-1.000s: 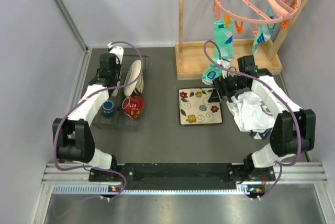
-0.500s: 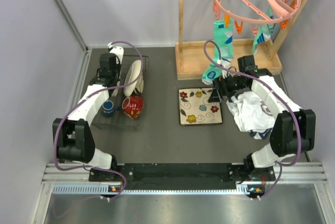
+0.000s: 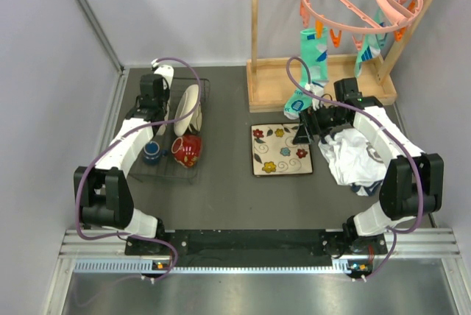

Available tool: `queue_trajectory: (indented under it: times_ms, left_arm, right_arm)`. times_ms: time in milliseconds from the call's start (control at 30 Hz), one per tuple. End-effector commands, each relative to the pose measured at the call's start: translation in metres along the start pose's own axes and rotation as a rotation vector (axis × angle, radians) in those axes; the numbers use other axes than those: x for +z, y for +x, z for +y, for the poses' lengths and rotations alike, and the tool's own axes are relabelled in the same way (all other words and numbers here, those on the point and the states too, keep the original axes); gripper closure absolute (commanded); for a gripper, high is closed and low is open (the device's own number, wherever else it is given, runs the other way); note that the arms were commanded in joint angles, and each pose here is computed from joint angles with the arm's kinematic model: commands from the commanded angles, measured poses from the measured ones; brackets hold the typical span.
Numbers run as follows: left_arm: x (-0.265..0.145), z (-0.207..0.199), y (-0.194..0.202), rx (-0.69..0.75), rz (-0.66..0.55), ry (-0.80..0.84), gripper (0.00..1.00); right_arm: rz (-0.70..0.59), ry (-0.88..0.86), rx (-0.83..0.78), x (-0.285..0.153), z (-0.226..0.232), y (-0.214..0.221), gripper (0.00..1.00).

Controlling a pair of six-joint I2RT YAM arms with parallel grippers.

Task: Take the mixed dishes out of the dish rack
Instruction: Pick up the plate from the dish rack.

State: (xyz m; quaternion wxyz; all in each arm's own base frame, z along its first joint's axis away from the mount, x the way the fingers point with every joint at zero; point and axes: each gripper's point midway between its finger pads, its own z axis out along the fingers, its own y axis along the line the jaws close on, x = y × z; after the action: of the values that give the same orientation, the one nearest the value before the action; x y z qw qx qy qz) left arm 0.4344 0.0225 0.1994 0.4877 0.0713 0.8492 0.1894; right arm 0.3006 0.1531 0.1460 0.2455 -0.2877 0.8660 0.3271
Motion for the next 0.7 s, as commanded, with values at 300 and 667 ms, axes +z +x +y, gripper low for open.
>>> queue_trajectory:
  times_ms: [300, 667]
  left_arm:
    - [-0.053, 0.065, -0.126, -0.089, -0.356, -0.17, 1.0]
    - [-0.061, 0.076, -0.143, -0.064, -0.382, -0.2, 1.0]
  right_arm:
    - [-0.014, -0.029, -0.035, 0.004, 0.002, -0.004, 0.15]
    - [-0.009, -0.037, -0.032, 0.006, 0.003, -0.003, 0.14]
